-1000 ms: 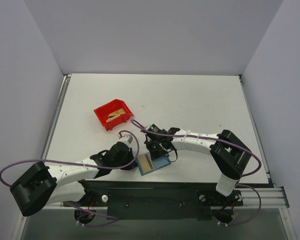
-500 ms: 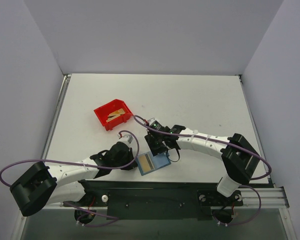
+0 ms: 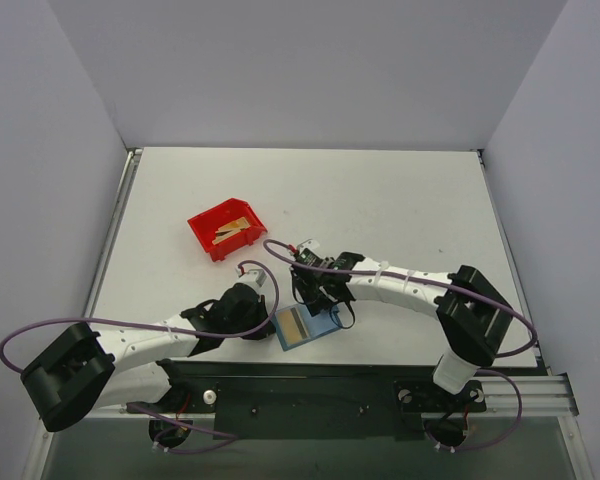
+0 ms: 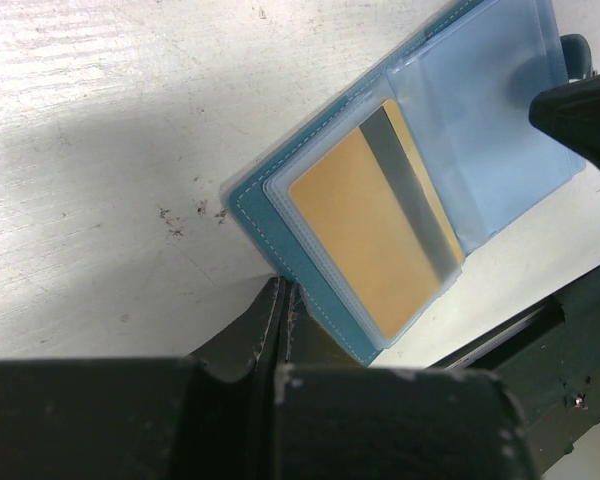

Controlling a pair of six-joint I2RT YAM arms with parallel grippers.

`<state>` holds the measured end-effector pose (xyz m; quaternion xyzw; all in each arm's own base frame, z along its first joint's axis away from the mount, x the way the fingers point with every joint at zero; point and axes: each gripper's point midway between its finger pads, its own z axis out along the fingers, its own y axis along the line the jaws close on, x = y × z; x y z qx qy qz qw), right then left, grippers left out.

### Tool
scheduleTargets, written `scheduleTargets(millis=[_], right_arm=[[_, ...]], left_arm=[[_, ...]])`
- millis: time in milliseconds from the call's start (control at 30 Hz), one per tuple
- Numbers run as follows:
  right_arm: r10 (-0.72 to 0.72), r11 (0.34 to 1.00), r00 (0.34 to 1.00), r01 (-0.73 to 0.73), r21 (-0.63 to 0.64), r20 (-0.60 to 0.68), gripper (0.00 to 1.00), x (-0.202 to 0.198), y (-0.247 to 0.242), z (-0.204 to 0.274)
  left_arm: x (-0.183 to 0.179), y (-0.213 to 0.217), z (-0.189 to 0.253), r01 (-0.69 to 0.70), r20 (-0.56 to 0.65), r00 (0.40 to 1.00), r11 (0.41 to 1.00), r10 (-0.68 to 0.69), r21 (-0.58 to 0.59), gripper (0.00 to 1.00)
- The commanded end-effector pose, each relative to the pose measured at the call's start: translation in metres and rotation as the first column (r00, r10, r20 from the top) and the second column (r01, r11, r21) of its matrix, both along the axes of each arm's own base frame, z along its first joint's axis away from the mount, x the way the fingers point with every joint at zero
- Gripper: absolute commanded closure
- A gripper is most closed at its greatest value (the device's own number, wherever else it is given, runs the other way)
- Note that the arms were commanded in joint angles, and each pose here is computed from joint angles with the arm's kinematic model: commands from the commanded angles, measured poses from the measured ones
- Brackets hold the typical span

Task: Put the credit cards into the card holder
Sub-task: Close the card holder at the center of the board.

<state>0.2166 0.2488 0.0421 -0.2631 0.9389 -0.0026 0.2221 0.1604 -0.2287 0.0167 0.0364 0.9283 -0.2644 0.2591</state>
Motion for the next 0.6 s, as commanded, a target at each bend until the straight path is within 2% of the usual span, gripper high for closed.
scheduleTargets(millis=[0,233,567], right_arm=[[-0.017,0.996,1.000,0.018,-0.089,0.013,0.46,-0.001,-0.010,-0.001],[-0.041,0.989,0.998,0.048,-0.139,0.052,0.55,0.002,-0.020,-0.003],[-0.045,0.984,0.997,0.054,-0.172,0.058,0.82,0.002,-0.027,-0.004]], left_arm=[[-0.007,0.011,-0.013,0.016,-0.032,0.999,0.997,-0.014,0.071,1.00],[-0.006,0.010,-0.011,0.015,-0.029,1.000,0.998,-0.013,0.065,1.00],[-0.006,0.010,-0.011,0.016,-0.029,0.999,0.998,-0.014,0.067,1.00]])
